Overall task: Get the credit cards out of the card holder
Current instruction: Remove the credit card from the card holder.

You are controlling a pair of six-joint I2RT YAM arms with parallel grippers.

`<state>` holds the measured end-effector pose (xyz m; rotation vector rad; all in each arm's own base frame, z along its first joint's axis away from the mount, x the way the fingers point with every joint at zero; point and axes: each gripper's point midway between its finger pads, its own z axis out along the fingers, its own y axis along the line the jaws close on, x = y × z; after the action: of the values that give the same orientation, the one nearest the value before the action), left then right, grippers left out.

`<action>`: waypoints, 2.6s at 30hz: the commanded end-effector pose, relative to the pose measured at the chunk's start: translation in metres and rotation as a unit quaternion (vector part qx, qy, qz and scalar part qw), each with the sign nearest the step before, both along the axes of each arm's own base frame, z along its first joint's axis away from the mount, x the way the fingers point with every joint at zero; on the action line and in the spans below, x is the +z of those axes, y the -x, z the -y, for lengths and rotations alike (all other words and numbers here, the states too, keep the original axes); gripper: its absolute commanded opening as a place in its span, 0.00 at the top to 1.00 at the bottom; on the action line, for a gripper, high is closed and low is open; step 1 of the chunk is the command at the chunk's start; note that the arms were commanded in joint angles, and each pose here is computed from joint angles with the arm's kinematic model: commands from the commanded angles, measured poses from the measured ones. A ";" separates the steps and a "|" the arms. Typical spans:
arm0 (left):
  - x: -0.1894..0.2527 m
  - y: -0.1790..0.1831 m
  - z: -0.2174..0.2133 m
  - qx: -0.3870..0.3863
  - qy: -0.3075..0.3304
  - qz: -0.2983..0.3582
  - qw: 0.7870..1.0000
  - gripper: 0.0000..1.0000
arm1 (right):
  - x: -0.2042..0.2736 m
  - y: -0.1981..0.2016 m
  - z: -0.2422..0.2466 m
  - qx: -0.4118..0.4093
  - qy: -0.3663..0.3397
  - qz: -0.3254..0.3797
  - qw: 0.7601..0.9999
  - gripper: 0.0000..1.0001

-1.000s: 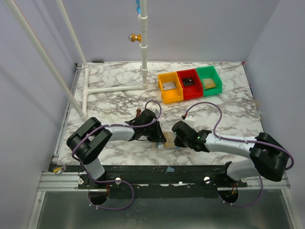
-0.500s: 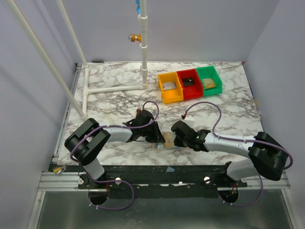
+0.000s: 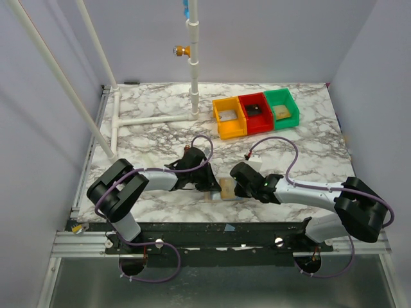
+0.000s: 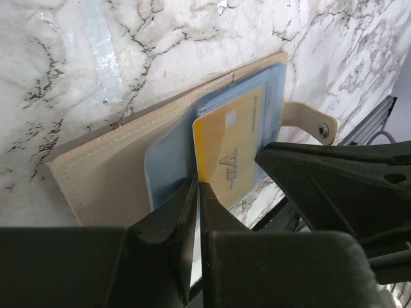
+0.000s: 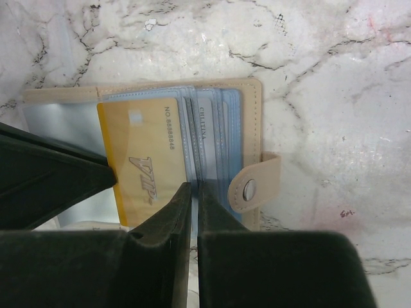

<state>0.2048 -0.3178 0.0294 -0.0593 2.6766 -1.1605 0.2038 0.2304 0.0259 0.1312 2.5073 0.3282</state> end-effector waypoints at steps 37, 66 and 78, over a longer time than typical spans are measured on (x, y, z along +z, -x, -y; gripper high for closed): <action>0.005 -0.001 -0.002 -0.003 0.030 0.004 1.000 0.82 | -0.040 0.026 0.047 -0.014 0.100 -0.053 0.993 0.93; 0.015 0.004 0.014 -0.016 0.071 -0.007 0.997 1.00 | -0.044 0.026 0.046 -0.013 0.104 -0.057 0.993 0.94; 0.009 0.001 -0.004 0.006 0.049 -0.006 0.999 1.00 | -0.043 0.027 0.051 -0.026 0.106 -0.057 0.992 0.94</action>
<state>0.2037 -0.3179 0.0304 -0.1191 2.6569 -1.2715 0.2058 0.2284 0.0240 0.1683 2.5047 0.3066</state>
